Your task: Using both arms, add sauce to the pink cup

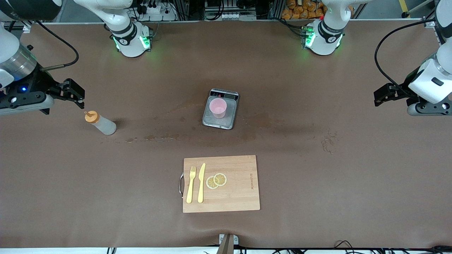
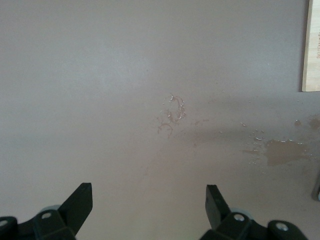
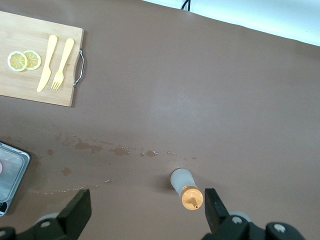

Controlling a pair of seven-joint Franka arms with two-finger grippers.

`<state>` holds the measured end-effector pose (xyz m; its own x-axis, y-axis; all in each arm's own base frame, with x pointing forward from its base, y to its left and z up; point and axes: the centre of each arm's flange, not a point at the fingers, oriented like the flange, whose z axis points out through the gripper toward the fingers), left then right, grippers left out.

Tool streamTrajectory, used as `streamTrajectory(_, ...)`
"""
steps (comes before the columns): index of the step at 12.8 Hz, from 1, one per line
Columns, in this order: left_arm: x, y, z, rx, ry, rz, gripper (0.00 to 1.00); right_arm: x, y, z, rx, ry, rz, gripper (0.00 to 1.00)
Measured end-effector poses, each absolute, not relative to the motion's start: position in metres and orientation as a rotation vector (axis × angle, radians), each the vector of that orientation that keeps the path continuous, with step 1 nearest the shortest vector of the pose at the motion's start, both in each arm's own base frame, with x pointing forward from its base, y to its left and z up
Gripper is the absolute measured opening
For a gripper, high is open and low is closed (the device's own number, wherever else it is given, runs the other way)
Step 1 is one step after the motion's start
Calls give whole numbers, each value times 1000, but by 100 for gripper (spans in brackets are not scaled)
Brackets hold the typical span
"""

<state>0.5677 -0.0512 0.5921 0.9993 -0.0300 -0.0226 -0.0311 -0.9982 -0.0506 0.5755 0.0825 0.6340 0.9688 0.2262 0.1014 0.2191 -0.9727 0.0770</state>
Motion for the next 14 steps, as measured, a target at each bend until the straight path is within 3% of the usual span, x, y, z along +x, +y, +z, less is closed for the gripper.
streamTrajectory(14, 569, -54, 613, -3094, 53, -33, 100, 579, 66, 633, 3053, 312, 163, 100)
